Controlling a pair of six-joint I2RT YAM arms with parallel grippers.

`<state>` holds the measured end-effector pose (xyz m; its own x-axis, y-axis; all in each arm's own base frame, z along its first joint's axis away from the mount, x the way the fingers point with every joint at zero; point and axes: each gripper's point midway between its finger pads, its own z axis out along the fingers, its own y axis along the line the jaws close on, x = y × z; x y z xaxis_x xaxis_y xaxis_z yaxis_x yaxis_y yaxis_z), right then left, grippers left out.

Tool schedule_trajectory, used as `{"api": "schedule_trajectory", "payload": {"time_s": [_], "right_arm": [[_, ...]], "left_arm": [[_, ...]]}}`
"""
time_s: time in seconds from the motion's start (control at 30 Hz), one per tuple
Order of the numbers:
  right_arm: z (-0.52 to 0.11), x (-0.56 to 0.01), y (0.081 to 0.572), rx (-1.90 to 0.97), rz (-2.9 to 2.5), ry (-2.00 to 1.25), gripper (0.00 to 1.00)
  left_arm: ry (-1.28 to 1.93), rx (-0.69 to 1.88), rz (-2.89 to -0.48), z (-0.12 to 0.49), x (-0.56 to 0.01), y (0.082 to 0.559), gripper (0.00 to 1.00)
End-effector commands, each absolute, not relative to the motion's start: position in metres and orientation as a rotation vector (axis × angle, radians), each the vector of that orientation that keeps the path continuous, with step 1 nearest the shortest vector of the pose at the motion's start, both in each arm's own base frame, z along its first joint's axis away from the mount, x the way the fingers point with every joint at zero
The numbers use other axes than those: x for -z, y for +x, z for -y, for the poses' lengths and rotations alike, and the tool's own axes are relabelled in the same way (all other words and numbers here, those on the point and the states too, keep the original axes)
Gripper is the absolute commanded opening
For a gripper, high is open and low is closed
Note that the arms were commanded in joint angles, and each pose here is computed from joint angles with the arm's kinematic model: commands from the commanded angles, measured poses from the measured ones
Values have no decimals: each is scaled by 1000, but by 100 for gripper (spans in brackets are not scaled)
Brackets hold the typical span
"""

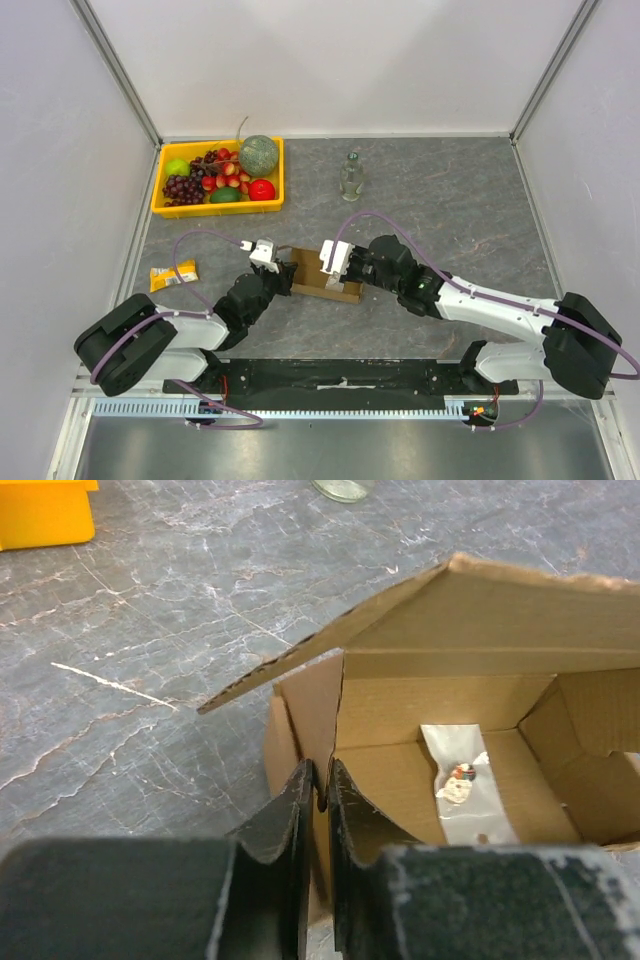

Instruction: Fold the paper box

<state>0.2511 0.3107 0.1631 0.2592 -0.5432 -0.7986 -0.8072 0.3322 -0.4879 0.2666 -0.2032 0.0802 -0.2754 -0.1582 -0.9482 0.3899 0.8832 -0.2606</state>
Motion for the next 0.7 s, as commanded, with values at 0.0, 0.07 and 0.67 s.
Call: {"api": "schedule_trajectory", "payload": {"time_s": [0.0,0.07,0.67], "right_arm": [[-313,-177,246,-328,-1366,-1291,8],[-312,-173,243,-337,-1368,-1296,8],[-310,-160,226,-352,-1379,-1325,6]], "left_arm": [[184,580,-1783,205,-78,256,17],[180,587,-1789,204,-77,254,19],[129,731,-1775,198,-95,226,79]]}}
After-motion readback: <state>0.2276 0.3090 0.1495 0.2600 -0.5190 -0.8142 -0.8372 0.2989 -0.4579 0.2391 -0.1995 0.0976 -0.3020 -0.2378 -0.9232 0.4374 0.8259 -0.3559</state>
